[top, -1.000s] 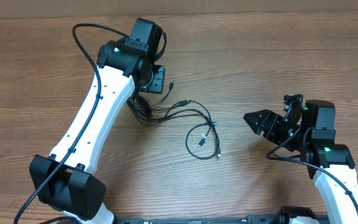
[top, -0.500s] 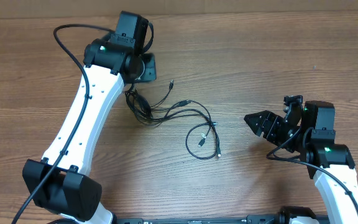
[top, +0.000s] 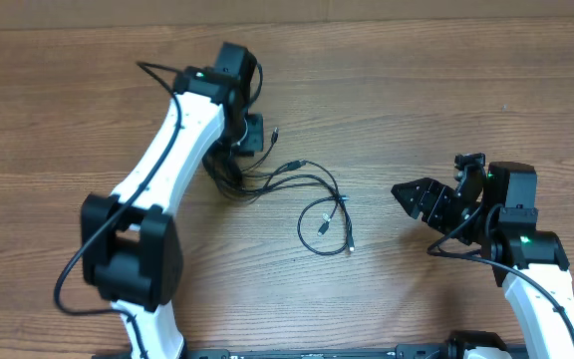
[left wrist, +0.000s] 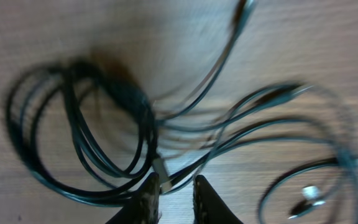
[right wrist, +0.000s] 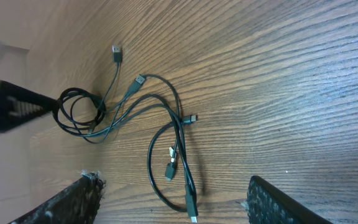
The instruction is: Untangle cables
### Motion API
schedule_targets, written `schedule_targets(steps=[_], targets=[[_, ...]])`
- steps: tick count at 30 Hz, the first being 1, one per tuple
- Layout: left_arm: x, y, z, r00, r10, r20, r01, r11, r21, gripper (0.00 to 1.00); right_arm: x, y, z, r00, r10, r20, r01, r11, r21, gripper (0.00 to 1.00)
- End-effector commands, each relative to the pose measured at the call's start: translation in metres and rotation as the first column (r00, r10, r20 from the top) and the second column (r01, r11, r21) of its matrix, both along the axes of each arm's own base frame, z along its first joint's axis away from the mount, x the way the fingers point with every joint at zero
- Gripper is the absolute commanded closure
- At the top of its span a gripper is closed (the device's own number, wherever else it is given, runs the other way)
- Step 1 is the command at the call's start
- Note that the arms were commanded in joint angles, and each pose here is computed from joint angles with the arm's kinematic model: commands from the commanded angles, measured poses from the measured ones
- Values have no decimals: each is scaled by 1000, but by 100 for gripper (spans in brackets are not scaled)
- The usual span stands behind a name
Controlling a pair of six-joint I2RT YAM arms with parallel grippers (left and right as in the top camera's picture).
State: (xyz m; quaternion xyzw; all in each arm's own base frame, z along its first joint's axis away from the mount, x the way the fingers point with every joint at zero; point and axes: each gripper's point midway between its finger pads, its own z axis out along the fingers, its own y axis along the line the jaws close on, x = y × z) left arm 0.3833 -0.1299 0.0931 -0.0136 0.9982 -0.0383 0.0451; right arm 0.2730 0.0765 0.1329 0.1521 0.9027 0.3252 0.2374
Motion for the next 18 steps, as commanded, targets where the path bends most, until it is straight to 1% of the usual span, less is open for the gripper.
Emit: schedule_targets(steps=[1, 5, 11, 15, 18], targets=[[-10, 12, -19, 998, 9, -68, -3, 997, 79, 82, 1, -2, -1, 1000, -4, 5, 4, 1000, -9, 27], [-18, 31, -34, 990, 54, -131, -33, 987, 156, 82, 1, -2, -1, 1000, -4, 4, 4, 1000, -9, 27], [-27, 54, -51, 969, 141, -202, -104, 977, 184, 83, 0, -2, -1, 1000, -4, 3, 4, 1000, -9, 27], [-32, 71, -58, 950, 215, -225, -172, 965, 197, 83, 1, -2, -1, 1000, -4, 4, 4, 1000, -9, 27], [-35, 80, -62, 942, 236, -237, -190, 961, 202, 82, 1, -2, -1, 1000, -4, 4, 4, 1000, -9, 27]])
